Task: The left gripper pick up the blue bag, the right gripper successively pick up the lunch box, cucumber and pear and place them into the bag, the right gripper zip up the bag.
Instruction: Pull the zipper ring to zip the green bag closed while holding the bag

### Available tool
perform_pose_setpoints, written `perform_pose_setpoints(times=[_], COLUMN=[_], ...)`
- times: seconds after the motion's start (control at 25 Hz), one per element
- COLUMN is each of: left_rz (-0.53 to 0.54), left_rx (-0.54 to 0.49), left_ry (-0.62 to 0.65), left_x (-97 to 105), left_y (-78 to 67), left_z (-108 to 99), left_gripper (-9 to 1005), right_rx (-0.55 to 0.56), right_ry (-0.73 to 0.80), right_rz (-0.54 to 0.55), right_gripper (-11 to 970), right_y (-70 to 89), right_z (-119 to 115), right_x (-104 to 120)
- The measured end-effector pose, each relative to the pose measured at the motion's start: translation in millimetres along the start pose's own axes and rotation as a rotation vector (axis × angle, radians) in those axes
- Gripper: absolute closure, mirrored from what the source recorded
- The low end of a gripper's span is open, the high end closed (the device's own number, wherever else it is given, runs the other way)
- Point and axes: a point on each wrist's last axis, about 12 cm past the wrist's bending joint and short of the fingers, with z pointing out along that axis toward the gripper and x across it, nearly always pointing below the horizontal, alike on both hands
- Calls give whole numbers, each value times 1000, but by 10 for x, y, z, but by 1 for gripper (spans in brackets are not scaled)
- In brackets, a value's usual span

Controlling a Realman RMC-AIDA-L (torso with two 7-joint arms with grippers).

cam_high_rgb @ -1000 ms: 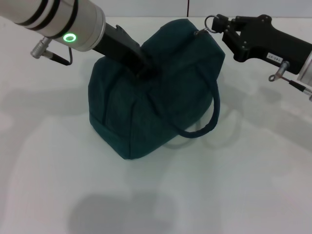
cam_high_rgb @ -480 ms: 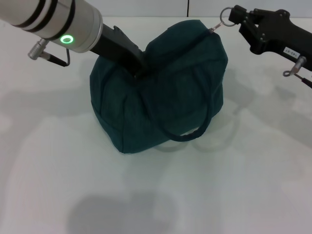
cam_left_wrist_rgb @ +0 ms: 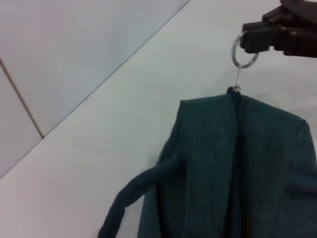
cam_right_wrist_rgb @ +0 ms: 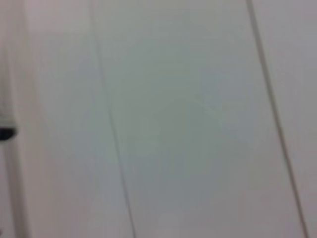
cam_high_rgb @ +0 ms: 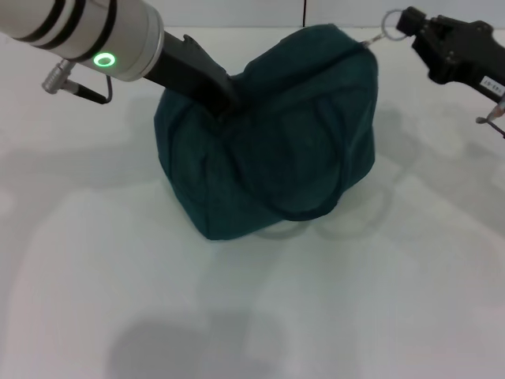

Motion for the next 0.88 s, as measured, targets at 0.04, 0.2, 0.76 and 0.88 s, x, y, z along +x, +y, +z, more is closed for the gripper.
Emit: perform_pose_setpoints(times=[0.04,0.2,0.76,0.88], left_rz=[-1,-13,-53,-54], left_rx=[5,28,135,144], left_ry=[-3,-38,-235,-248], left_x=[0,9,74,80], left_y=[-5,3,39,34], left_z=[0,-33,-210,-207], left_gripper=[879,913,948,949], right_rx=[13,48,94,111], right_ry=[-14,-56,-157,-165], right_rz=[20,78,294,346], right_gripper=[833,832,827,826], right_y=[-13,-46,-71,-82], right_z=[-18,-87,-264,-290], right_x=[5,19,68,96])
